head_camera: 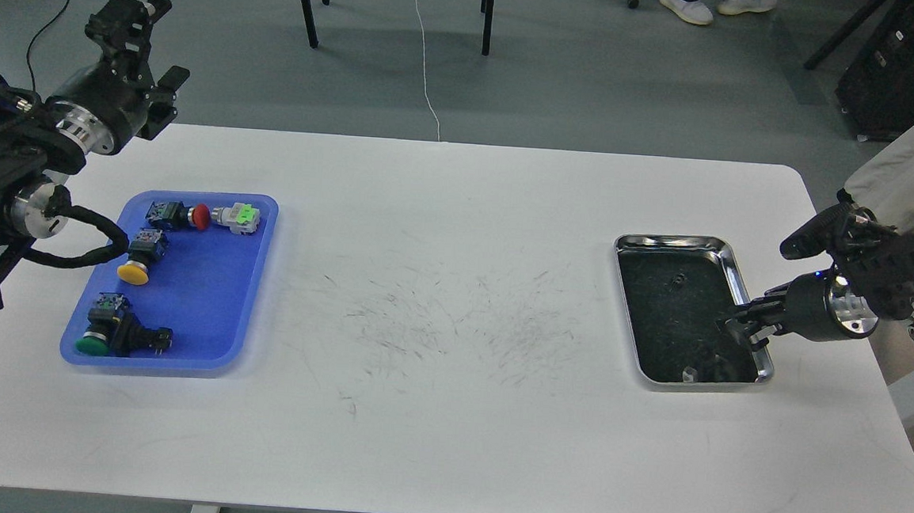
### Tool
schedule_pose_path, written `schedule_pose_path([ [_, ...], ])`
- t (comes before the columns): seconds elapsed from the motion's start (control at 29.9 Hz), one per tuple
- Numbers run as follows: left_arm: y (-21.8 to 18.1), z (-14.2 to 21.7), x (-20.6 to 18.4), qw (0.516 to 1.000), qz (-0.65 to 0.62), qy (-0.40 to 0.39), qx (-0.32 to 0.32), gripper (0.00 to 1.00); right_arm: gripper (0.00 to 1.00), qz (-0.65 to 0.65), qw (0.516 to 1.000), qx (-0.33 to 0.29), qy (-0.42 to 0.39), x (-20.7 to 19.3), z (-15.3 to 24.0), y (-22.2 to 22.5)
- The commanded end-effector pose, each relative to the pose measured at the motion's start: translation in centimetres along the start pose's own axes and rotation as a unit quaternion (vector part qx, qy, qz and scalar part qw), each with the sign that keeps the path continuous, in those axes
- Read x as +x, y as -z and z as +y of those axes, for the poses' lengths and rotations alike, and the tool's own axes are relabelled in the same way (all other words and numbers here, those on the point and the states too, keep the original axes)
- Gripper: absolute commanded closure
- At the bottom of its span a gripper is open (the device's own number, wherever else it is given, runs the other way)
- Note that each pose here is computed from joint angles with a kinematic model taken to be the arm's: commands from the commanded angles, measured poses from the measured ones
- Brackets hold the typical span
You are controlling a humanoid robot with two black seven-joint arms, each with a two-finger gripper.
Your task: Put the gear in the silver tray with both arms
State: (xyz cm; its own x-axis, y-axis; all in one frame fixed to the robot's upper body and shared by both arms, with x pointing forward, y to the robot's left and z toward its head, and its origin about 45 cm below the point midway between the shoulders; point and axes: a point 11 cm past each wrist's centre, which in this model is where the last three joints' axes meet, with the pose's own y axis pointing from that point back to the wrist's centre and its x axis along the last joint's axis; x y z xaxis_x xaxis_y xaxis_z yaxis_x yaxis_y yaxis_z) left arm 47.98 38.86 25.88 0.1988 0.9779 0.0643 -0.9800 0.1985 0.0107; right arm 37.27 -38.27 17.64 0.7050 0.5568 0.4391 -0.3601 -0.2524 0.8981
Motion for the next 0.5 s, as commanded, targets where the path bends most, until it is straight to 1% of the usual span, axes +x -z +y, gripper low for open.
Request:
schedule_pose_path([
  [0.0,-0.12,-0.01,0.07,1.0,0.0,0.0,-0.001,0.02,0.98,0.006,1.0,0.001,-0.001,0.3,-0.37,0.21],
  [0.33,-0.25,0.09,0.4,1.0,-0.002,-0.004,-0.002,0.02,0.97,0.015,1.0,0.011,-0.006,0.51,-1.25,0.96],
  [0.37,-0.25,0.09,0.38,1.0,-0.001,-0.003,-0.002,0.02,0.96,0.014,1.0,0.01,-0.005,0.45,-1.27,0.94],
  [0.47,-0.22,0.19,0.54,1.0,-0.002,-0.005,-0.001,0.02,0.89,0.013,1.0,0.011,-0.006,0.33,-1.35,0.95],
])
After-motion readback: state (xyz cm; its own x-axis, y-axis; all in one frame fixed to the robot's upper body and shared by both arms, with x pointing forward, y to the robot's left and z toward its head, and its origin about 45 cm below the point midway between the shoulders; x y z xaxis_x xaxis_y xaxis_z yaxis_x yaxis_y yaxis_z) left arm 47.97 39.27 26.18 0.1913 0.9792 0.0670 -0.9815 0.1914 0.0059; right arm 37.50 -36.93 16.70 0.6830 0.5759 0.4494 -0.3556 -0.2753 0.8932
